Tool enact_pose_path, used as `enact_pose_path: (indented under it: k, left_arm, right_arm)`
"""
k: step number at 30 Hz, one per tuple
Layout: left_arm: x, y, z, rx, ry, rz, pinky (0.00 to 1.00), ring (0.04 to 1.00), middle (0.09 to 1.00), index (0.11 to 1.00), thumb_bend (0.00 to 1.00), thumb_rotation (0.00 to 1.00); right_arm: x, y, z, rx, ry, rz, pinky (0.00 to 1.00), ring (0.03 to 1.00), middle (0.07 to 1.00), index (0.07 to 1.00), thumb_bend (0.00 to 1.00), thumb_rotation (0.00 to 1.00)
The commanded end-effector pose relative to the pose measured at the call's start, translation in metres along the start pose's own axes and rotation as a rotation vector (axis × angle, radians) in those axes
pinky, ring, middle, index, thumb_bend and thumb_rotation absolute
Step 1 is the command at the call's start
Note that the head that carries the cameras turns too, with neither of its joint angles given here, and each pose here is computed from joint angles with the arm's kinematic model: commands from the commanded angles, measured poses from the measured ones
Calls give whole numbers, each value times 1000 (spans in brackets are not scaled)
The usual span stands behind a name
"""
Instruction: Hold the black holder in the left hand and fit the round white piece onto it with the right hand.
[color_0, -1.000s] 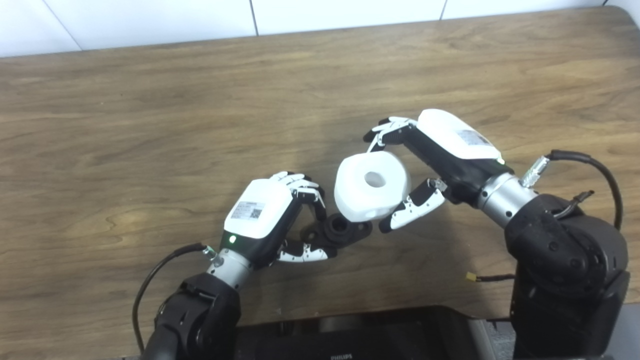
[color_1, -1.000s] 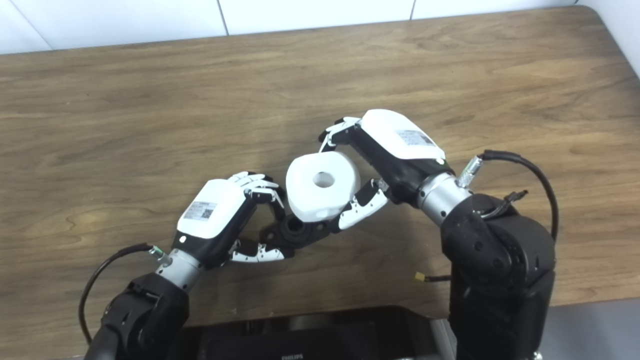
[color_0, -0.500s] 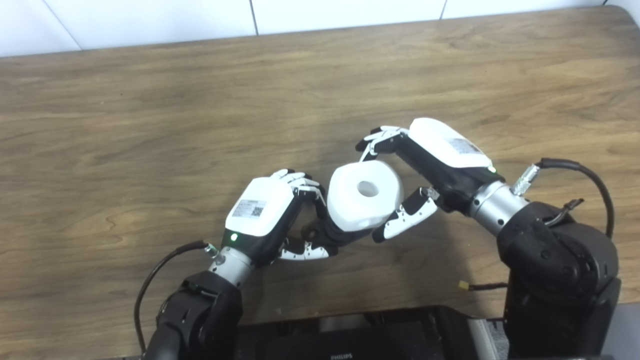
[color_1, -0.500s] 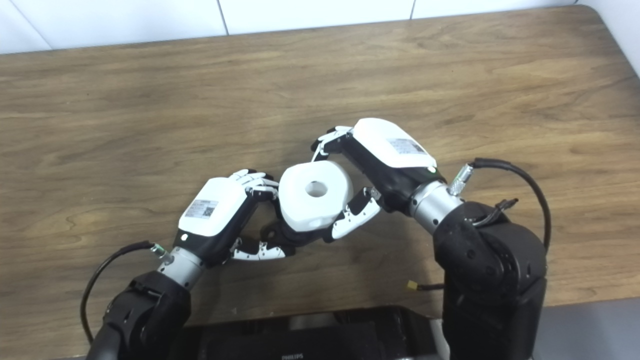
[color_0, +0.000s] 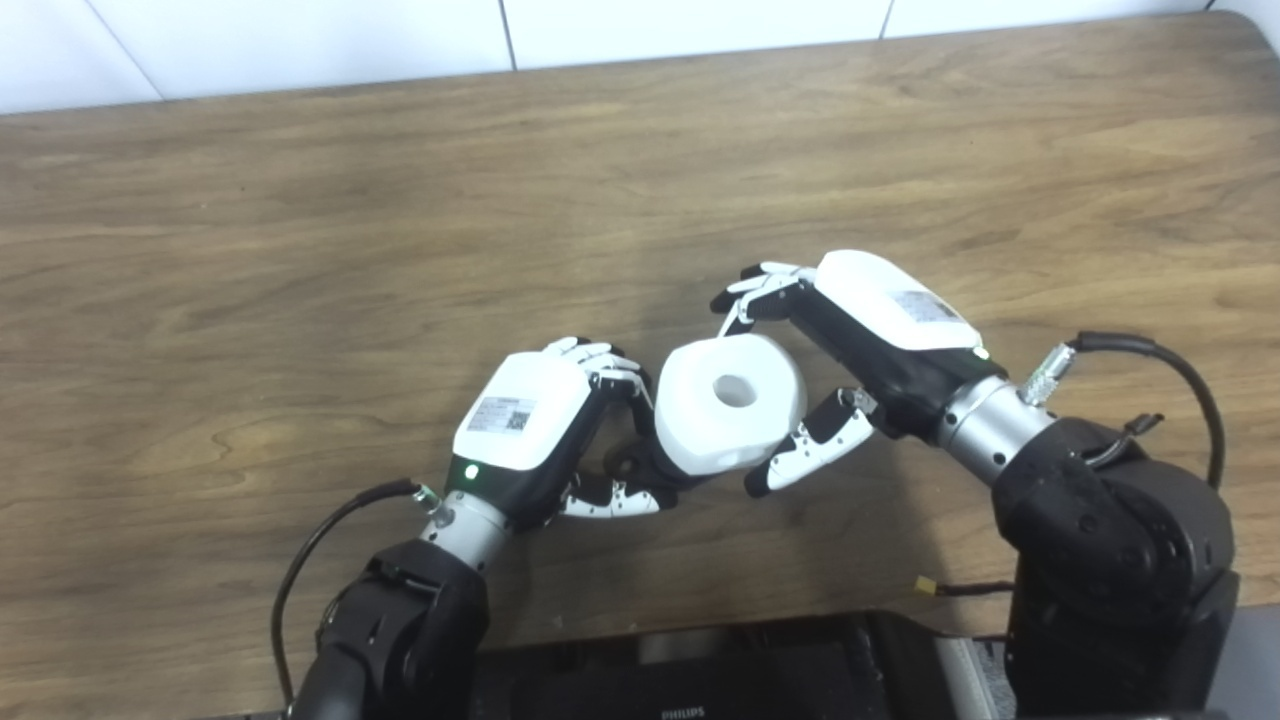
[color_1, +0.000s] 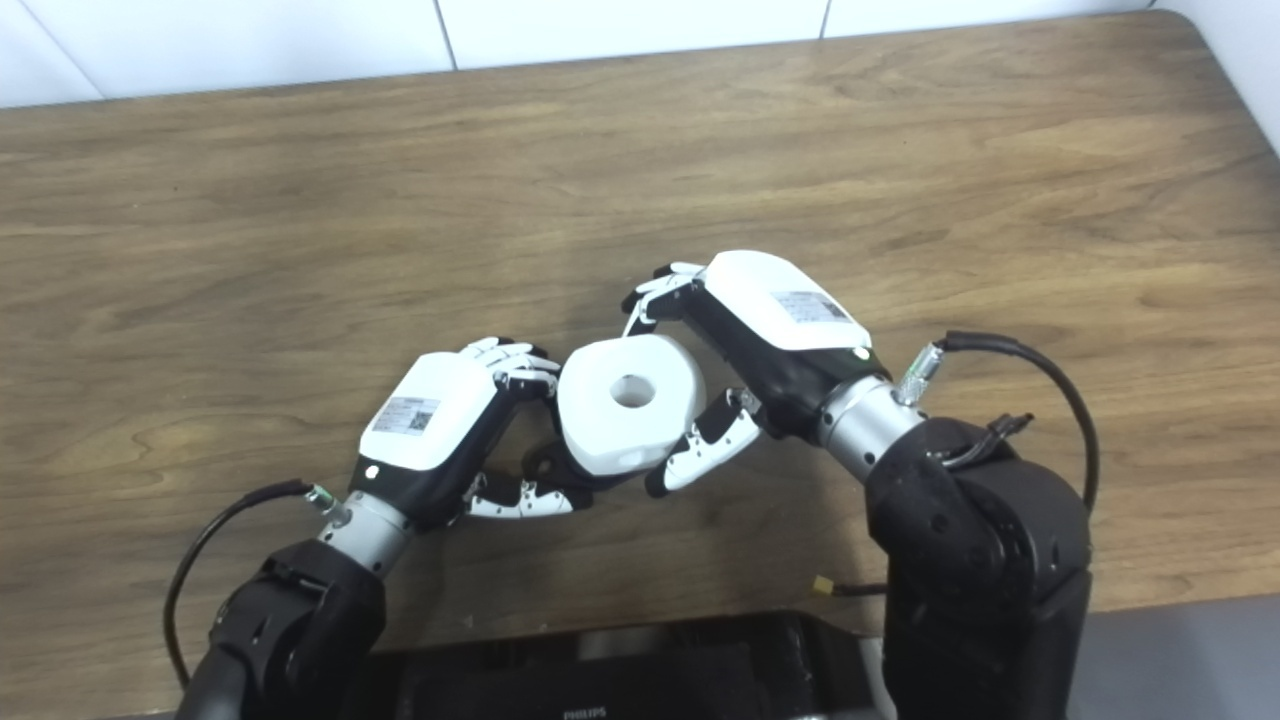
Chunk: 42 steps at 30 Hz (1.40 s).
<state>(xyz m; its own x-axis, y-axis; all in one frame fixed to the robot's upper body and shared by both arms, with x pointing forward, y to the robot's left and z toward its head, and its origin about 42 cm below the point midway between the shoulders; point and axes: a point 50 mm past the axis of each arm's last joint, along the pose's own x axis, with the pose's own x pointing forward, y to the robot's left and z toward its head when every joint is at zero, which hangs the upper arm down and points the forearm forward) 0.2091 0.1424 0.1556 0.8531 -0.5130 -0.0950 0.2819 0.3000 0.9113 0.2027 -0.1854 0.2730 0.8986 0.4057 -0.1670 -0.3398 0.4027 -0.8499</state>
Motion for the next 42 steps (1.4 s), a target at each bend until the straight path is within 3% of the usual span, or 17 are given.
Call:
enact_pose_path:
  k: [1, 42]
  left_arm:
    - [1, -1, -1, 17, 25, -36, 892, 842, 772, 489, 516, 59]
    - [2, 3, 7, 9, 24, -27, 900, 843, 773, 489, 514, 59]
  right_arm:
    - [-2, -7, 10, -25, -55, -49, 910, 912, 817, 483, 522, 150]
    - [4, 4, 16, -29, -51, -14, 921, 925, 816, 482, 521, 150]
